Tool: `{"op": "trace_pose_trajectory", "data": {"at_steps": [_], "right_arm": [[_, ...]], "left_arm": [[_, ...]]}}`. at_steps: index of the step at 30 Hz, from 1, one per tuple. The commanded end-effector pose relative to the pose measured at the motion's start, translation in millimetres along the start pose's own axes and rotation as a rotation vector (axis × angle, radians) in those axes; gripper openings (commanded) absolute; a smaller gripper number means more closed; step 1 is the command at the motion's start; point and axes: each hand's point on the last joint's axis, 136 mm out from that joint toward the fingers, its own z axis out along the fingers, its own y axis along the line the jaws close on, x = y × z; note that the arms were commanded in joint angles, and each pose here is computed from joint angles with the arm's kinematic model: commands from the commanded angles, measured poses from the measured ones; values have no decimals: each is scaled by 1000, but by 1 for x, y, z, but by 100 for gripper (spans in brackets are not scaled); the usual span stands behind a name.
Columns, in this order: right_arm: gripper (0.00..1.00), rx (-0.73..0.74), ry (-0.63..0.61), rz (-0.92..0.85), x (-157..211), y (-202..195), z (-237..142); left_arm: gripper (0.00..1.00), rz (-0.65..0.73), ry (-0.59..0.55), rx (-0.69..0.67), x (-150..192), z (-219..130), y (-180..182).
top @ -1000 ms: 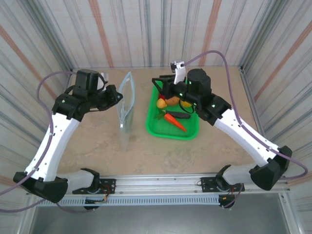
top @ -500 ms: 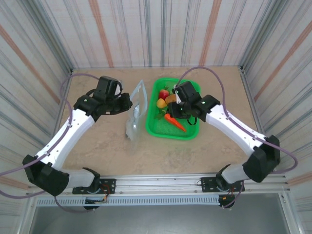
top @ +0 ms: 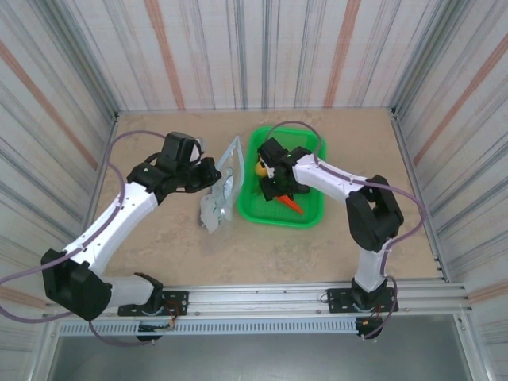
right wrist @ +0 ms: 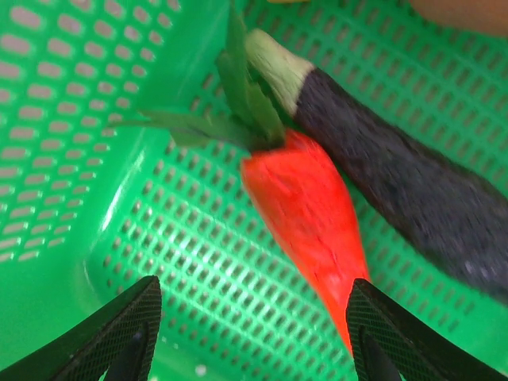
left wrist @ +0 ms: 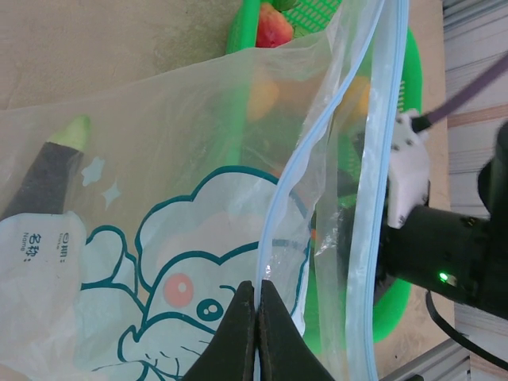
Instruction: Place the food in the zip-top bag and seal the zipper
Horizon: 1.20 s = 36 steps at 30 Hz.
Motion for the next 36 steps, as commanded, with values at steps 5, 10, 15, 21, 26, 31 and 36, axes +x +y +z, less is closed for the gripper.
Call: {"op": "trace_pose_trajectory", "data": {"at_steps": [5,10,15,21,26,31,36], "right_arm": [[64,94,36,-108,-12,-6,26],[61,154,53,-152,-12,-16,38],[57,189,52,-192,-17,-20,45],[42,167,6,-169,-31,-17,34],[32,139,-99,-120,-44,-15,-7],[30,20,-265,-11,-57,-8,-63],[31,-140,-492,58,-67,3,-132]], "left_arm": [[0,-29,21,-105,16,-13,24],[0,-66,34,-81,27,-15,26],[0,-48,24,-107,27,-21,31],[0,-27,17,-111,22,-26,27],[0,-17,9,-93,17,-26,21],[0,-23,33,1,16,-17,2],[0,-19,27,60,10,-15,-13]]}}
